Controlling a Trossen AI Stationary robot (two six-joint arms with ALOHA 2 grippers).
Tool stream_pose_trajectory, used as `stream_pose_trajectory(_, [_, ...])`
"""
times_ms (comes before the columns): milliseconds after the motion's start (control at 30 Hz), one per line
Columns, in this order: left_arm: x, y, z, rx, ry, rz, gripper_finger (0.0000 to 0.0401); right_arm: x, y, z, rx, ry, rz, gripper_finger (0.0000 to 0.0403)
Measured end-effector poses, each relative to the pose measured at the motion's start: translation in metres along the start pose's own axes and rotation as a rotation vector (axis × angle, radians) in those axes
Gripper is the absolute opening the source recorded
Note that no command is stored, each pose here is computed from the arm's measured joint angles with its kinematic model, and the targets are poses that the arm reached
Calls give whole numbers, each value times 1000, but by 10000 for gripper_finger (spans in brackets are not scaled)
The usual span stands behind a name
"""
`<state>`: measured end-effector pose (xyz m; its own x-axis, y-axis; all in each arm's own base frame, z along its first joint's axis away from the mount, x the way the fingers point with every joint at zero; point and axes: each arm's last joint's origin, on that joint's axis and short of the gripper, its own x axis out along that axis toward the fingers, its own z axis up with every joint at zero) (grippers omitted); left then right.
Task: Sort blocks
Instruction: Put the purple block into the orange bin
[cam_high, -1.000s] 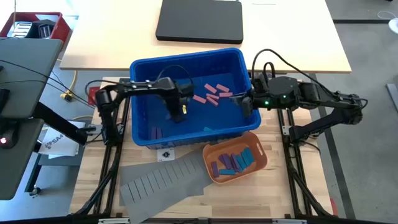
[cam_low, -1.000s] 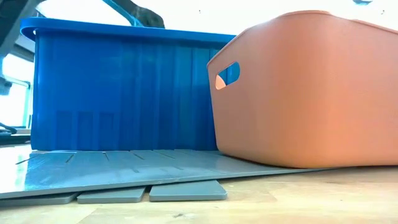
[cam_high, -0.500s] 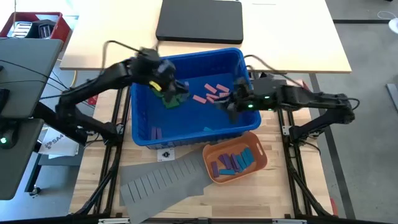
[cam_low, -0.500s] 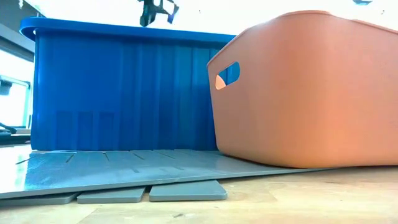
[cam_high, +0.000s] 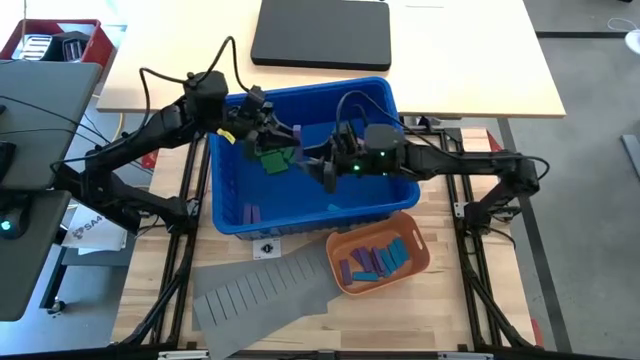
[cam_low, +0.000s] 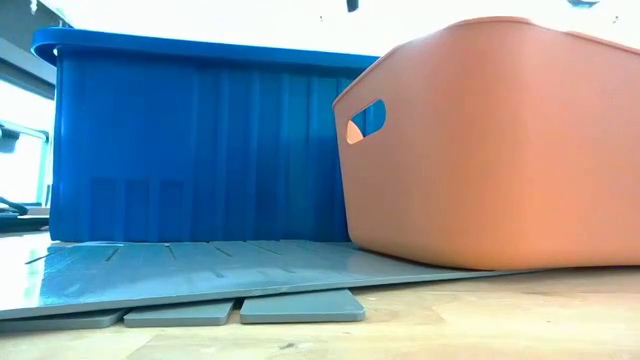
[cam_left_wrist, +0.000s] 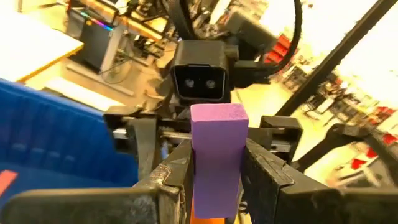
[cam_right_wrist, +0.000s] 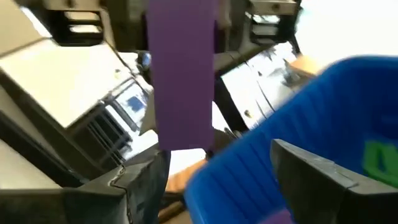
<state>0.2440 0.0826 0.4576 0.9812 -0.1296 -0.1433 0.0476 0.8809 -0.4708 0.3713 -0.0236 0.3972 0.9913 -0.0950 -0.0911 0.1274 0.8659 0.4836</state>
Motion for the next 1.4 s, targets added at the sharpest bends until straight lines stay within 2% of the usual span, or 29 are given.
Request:
stream_pose_trajectory(167, [5, -5, -3, 0, 15, -17, 88, 0, 0, 8, 3, -67, 27, 272])
stream_pose_trajectory(367, [13, -8, -7, -8, 35, -45, 88, 0, 3, 12, -78, -106, 80, 258])
stream_pose_trajectory(500, [19, -7, -10, -29, 46, -36, 90, 0, 3, 10, -84, -79, 90, 212])
stream_pose_trajectory(667, [22, -5, -10, -34, 49, -25, 152, 1, 2, 6, -69, -25, 93, 103])
stream_pose_trajectory(767, [20, -2, -8, -34, 41, -21, 188, 1, 1, 1, -29, 26, 89, 100])
stream_pose_trajectory(967, [8, 4, -2, -34, 7, 14, 218, -14, 9, -18, 111, 254, 27, 100])
stream_pose_trajectory(1067, [5, 9, -1, -41, 3, 35, 217, -27, 19, -34, 160, 439, 28, 100])
stream_pose_trajectory(1233, [2, 16, -2, -46, 27, 75, 217, -44, 44, -76, 239, 777, 66, 100])
stream_pose_trajectory(1400, [0, 20, -3, -26, 46, 97, 217, -62, 61, -135, 340, 993, -39, 100])
